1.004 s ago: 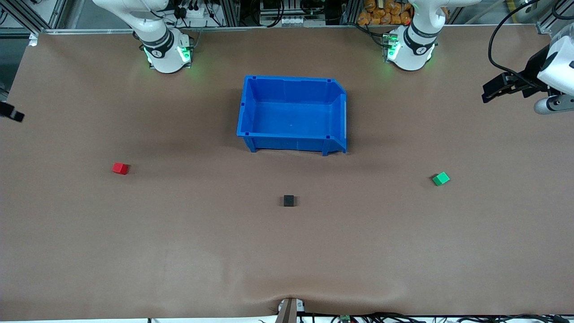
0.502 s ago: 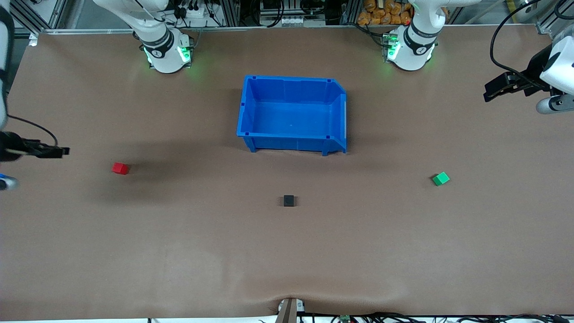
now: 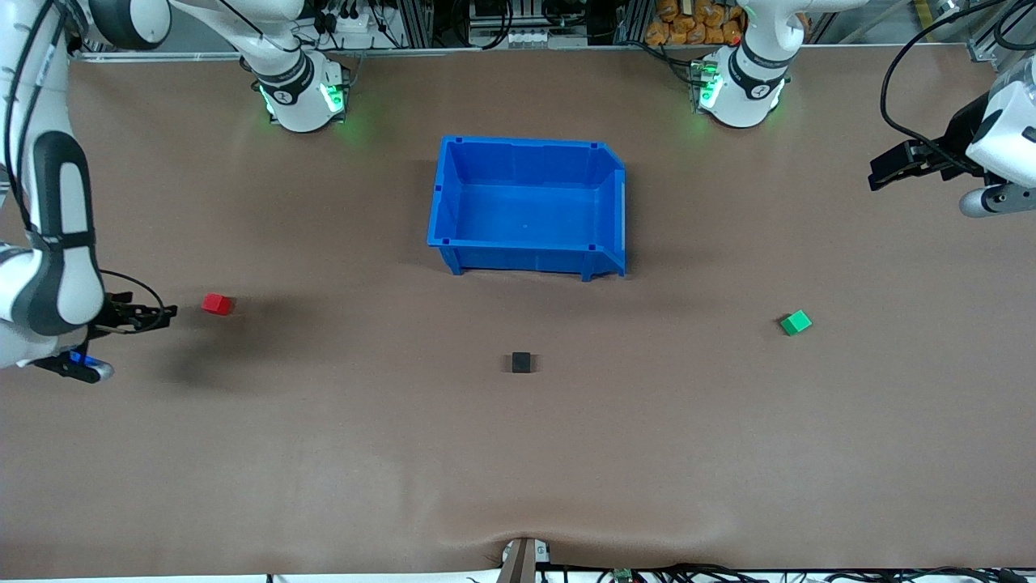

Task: Attach green and red cubes to black cube
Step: 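Reach the right gripper down to the red cube, then close the right gripper on the red cube and lift it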

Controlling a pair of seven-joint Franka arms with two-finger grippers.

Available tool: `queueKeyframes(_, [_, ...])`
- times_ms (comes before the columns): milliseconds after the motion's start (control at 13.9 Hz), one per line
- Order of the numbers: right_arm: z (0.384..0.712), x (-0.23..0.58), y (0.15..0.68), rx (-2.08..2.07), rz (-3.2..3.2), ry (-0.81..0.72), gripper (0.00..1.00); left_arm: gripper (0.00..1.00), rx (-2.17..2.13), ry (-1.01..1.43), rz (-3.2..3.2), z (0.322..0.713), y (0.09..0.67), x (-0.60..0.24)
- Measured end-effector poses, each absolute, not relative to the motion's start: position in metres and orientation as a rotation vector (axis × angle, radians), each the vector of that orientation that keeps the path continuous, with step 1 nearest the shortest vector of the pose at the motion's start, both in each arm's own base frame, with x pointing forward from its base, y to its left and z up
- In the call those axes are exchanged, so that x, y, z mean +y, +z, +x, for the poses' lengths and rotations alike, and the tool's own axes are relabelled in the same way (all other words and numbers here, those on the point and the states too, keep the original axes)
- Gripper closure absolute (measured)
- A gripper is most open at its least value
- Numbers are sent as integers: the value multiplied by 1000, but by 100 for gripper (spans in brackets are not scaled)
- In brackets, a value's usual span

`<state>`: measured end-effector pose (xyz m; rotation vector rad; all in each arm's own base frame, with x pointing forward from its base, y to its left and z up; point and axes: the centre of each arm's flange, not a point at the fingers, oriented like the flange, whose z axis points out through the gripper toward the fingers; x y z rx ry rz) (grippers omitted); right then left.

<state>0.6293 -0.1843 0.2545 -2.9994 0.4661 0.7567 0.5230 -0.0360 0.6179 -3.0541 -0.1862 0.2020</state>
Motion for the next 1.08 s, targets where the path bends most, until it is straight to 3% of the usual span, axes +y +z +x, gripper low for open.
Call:
queueKeyframes(287, [628, -171, 212, 457, -2992, 705, 0, 0, -190, 215, -3053, 526, 612, -34])
queueKeyframes(502, [614, -158, 182, 437, -2968, 755, 3, 0, -202, 220, -3052, 528, 606, -30])
queueKeyframes(574, [610, -153, 176, 428, -2959, 775, 10, 0, -203, 219, -3052, 529, 602, -30])
queueKeyframes(860, [602, -147, 166, 419, -2944, 813, 56, 0, -197, 197, -3056, 533, 586, -31])
queueKeyframes(932, [602, -148, 166, 420, -2944, 813, 60, 0, -195, 191, -3057, 534, 581, -31])
queueKeyframes(1075, [604, -148, 168, 465, -2942, 796, 60, 0, -190, 172, -3060, 537, 568, -32])
